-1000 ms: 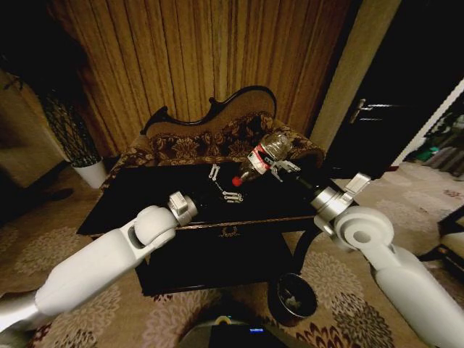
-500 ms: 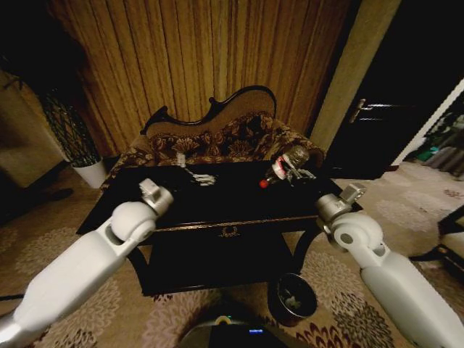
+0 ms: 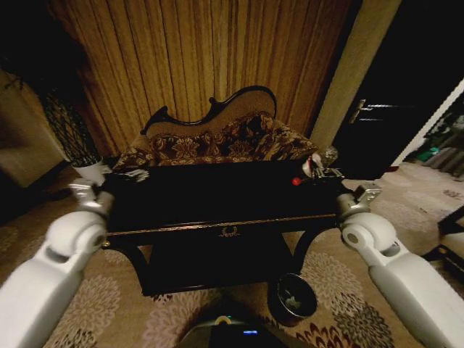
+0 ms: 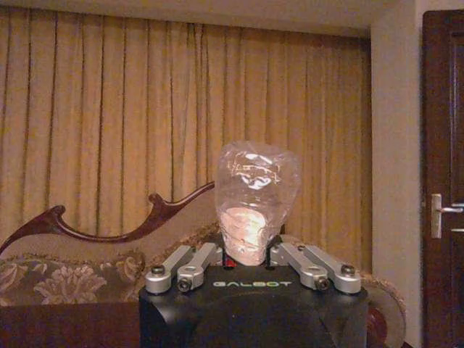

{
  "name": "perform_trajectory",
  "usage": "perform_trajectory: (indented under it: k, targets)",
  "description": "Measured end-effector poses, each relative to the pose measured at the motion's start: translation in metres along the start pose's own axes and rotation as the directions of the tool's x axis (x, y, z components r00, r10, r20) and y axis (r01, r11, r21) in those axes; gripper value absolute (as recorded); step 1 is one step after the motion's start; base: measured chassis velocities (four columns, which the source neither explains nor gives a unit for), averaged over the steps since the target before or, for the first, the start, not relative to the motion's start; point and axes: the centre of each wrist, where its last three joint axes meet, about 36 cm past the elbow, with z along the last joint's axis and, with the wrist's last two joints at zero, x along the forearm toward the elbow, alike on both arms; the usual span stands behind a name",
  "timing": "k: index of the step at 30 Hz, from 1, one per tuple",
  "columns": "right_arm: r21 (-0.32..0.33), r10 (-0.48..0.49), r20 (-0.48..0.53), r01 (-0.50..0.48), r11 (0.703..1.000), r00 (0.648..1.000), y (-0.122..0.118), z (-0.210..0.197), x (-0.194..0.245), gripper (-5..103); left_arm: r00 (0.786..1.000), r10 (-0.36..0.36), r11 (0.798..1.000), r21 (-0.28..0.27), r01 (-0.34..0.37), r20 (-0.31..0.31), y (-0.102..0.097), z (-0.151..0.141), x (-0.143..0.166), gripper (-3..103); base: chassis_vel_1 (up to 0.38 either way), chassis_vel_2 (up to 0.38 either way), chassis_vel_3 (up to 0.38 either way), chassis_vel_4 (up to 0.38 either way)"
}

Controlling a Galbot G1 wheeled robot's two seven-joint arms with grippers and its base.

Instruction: Move to the front of the table and place the trash on the table into the trash bin.

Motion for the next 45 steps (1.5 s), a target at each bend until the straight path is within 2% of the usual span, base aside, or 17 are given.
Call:
perform_trajectory:
  k: [2,3,8,12,13,15,19,32,45]
  targets:
    - [-0.001,-0.002,-0.007,0.002,1.000,1.000,0.000,0.000,0.002,24,1.000,-0.010,1.000,0.001,0.010,-0.006,0.005,-0.001,0.004,100,0.000,0.000,0.000,0.000]
    - [-0.004,-0.009,-0.018,0.009,1.000,1.000,0.002,0.001,0.007,24,1.000,-0.006,1.000,0.003,0.006,-0.027,0.014,0.000,0.011,100,0.000,0.000,0.000,0.000]
    - [-0.004,-0.033,-0.033,0.033,0.999,0.999,0.009,0.001,0.019,24,0.999,0.010,1.000,0.006,-0.010,-0.038,0.027,0.008,0.026,100,0.000,0.000,0.000,0.000]
    - [-0.001,-0.057,-0.032,0.057,0.998,0.998,0.018,-0.003,0.030,24,1.000,0.021,0.999,0.025,-0.021,-0.005,0.033,0.016,0.033,100,0.000,0.000,0.000,0.000]
    - [0.000,-0.063,-0.028,0.063,0.998,0.998,0.020,-0.006,0.034,24,0.999,0.024,0.999,0.042,-0.025,0.028,0.034,0.021,0.033,100,0.000,0.000,0.000,0.000]
    - [0.002,-0.070,-0.019,0.070,0.998,0.997,0.022,-0.010,0.040,24,0.997,0.020,0.998,0.060,-0.025,0.081,0.034,0.029,0.035,100,0.000,0.000,0.000,0.000]
    - [0.004,-0.076,-0.013,0.076,0.997,0.997,0.025,-0.015,0.050,24,0.995,0.016,0.998,0.062,-0.023,0.101,0.032,0.028,0.041,100,0.000,0.000,0.000,0.000]
    - [0.001,-0.061,-0.019,0.061,0.998,0.998,0.028,-0.013,0.069,24,0.996,0.016,0.998,0.052,-0.021,0.090,0.031,0.020,0.055,100,0.041,-0.047,-0.043,0.054]
    - [0.002,-0.039,-0.031,0.039,0.999,0.999,0.028,-0.004,0.073,24,0.996,0.022,0.998,0.056,-0.027,0.086,0.024,0.022,0.058,100,0.163,-0.147,-0.161,0.153]
